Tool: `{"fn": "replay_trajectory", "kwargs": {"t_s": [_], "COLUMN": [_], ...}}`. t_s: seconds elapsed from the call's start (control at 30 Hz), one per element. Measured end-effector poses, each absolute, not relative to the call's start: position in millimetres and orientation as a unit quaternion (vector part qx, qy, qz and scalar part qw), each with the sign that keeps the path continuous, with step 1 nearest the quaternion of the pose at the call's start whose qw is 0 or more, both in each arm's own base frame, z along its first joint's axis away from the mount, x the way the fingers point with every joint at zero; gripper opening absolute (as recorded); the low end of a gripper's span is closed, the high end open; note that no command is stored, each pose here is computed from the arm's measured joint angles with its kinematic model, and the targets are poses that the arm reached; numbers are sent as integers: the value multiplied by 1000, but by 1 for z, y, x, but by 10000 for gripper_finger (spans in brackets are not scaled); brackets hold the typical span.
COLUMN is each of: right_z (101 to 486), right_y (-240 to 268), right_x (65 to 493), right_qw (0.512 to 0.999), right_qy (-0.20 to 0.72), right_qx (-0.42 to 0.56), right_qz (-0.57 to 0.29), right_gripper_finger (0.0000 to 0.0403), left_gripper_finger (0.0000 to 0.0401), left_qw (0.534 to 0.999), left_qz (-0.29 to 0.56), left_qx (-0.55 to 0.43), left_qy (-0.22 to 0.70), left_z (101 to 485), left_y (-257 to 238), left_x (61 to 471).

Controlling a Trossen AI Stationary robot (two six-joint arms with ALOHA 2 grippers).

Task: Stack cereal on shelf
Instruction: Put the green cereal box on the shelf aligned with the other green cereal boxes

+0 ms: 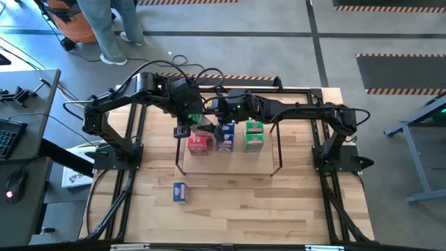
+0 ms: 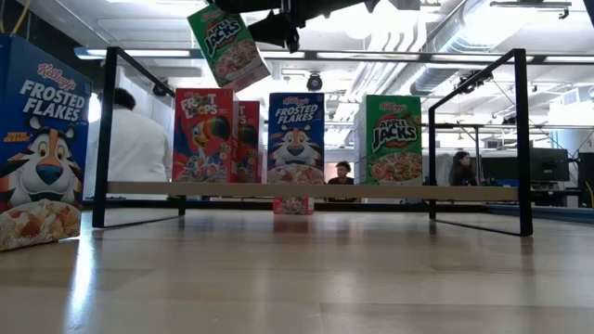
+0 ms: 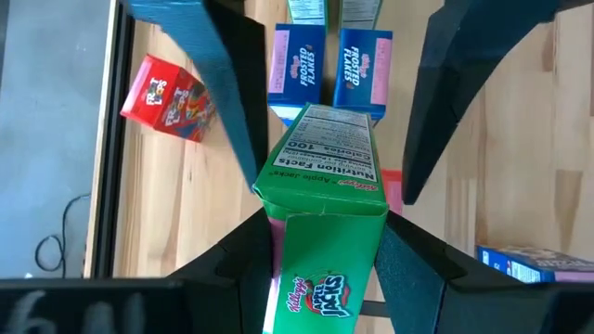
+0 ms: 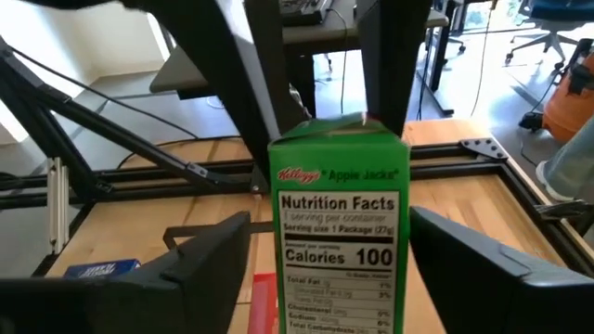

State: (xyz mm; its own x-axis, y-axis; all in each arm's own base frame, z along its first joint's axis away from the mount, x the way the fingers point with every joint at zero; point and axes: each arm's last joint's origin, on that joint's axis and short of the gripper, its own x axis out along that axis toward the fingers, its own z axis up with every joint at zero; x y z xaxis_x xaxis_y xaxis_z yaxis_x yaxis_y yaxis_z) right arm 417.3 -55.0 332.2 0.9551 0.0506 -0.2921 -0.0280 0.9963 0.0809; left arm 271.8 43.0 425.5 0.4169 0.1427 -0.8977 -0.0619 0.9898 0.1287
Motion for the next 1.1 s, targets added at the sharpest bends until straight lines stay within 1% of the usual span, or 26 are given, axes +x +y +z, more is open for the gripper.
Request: {"fn": "replay_trajectory", "kwargs": {"t_s": [0.23, 0.37, 0.53, 0.7, 0.9, 1.0, 1.1], "right_z": [332, 333, 337, 348, 353, 366, 362], "right_y": [-55, -55, -54, -53, -51, -49, -50], "right_x": [417, 417, 417, 413, 403, 396, 397], "right_qw": [988, 988, 990, 993, 991, 993, 991], "right_qy": [148, 146, 133, 113, 127, 108, 118], "right_qx": [37, 34, 24, 9, -2, -9, -5], "right_qz": [19, 26, 36, 40, 52, 54, 55], "right_gripper_finger": [203, 179, 172, 172, 172, 172, 172], "left_gripper_finger": [147, 148, 153, 167, 174, 174, 174], "left_qw": [843, 847, 861, 895, 932, 948, 955], "left_qz": [64, 68, 72, 79, 85, 79, 75], "left_qx": [32, 32, 31, 30, 34, 40, 45], "left_qy": [533, 526, 503, 438, 350, 305, 284], "left_z": [426, 428, 435, 454, 471, 466, 457], "left_y": [43, 43, 42, 38, 29, 25, 23], "left_x": [272, 272, 266, 253, 230, 226, 220]}}
